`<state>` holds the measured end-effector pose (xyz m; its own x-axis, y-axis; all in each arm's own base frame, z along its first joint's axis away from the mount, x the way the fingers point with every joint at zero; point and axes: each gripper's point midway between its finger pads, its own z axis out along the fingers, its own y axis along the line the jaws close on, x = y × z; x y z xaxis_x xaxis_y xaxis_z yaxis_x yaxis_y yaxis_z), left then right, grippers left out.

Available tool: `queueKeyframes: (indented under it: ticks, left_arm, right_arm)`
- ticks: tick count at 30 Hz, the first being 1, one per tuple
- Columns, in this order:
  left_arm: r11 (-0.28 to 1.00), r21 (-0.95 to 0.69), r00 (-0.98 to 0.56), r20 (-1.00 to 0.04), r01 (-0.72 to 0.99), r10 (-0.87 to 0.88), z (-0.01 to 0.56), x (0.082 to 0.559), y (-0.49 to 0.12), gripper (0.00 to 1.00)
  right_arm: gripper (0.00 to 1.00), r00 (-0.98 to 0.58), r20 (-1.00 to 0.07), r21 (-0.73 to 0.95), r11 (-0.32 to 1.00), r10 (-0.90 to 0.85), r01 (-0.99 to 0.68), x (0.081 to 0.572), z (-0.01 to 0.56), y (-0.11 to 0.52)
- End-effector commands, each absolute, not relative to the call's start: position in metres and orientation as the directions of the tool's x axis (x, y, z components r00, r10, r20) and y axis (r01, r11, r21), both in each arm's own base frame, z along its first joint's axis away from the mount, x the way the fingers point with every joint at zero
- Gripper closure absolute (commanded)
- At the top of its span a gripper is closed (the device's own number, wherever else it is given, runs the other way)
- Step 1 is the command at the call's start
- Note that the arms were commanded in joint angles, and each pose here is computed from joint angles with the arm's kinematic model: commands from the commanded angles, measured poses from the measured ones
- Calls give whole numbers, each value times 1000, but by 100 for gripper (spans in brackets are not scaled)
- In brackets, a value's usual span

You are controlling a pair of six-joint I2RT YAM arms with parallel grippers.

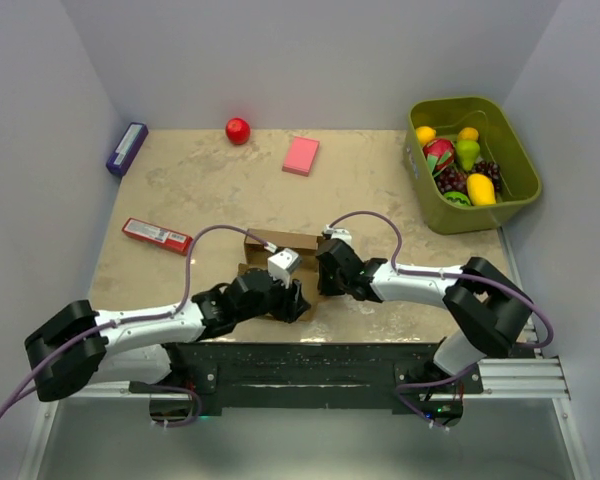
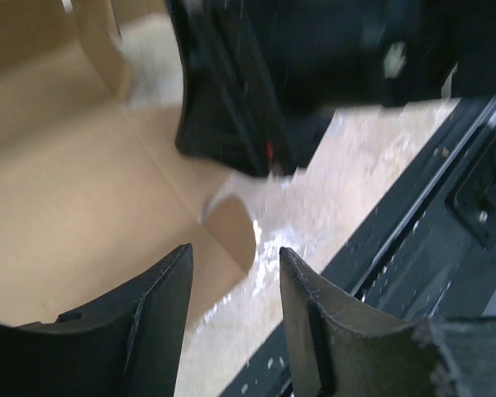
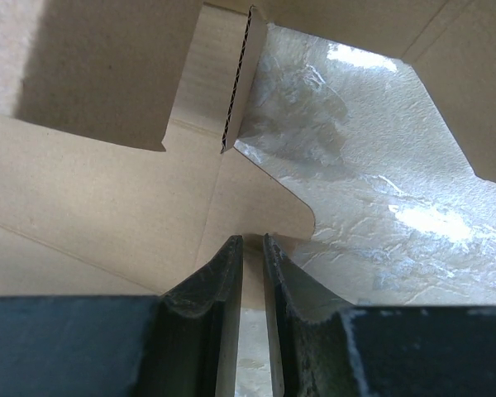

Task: Fold the paper box

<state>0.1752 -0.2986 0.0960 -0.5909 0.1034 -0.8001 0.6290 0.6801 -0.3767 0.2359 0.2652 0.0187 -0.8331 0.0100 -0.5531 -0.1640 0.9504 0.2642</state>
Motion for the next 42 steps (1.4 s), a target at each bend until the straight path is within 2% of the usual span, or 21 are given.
queueKeyframes:
  ticks: [1, 4, 11, 14, 18, 23, 24, 27, 29, 35, 42]
  left_arm:
    - [656, -463, -603, -797, 596, -15, 97, 171, -308, 50]
    - [636, -471, -626, -780, 612, 25, 75, 157, -310, 50]
    - [704, -392, -664, -732, 593, 152, 18, 151, -294, 53]
    - [724, -377, -679, -714, 579, 171, 3, 150, -291, 55]
    - [740, -379, -701, -692, 555, 172, -6, 151, -292, 57]
    - [759, -370, -720, -669, 536, 183, -13, 151, -291, 58]
    - [761, -373, -728, -661, 530, 183, -14, 150, -291, 58]
    - [764, -377, -739, -647, 523, 187, -18, 149, -292, 58]
    - [768, -377, -746, -638, 519, 192, -22, 148, -292, 58]
    - [767, -381, -754, -628, 515, 194, -23, 147, -294, 58]
    - [766, -386, -758, -622, 513, 194, -24, 146, -294, 59]
  right_arm:
    - [79, -851, -526, 198, 973, 1, -122, 230, -3, 248]
    - [79, -853, -521, 194, 974, -1, -119, 229, -5, 247]
    - [79, -848, -530, 208, 970, 3, -126, 230, 1, 250]
    - [73, -835, -550, 227, 963, 1, -148, 233, 18, 254]
    - [54, -821, -569, 185, 966, -43, -179, 236, 42, 249]
    - [36, -761, -647, 140, 975, -43, -173, 255, 92, 235]
    - [29, -759, -648, 119, 978, -56, -173, 254, 98, 228]
    - [23, -723, -689, 91, 983, -51, -157, 259, 127, 212]
    - [21, -697, -716, 73, 990, -35, -125, 265, 143, 199]
    - [18, -721, -693, 21, 1000, -2, -23, 278, 131, 145]
    - [19, -719, -695, -11, 1000, -18, -15, 299, 114, 147]
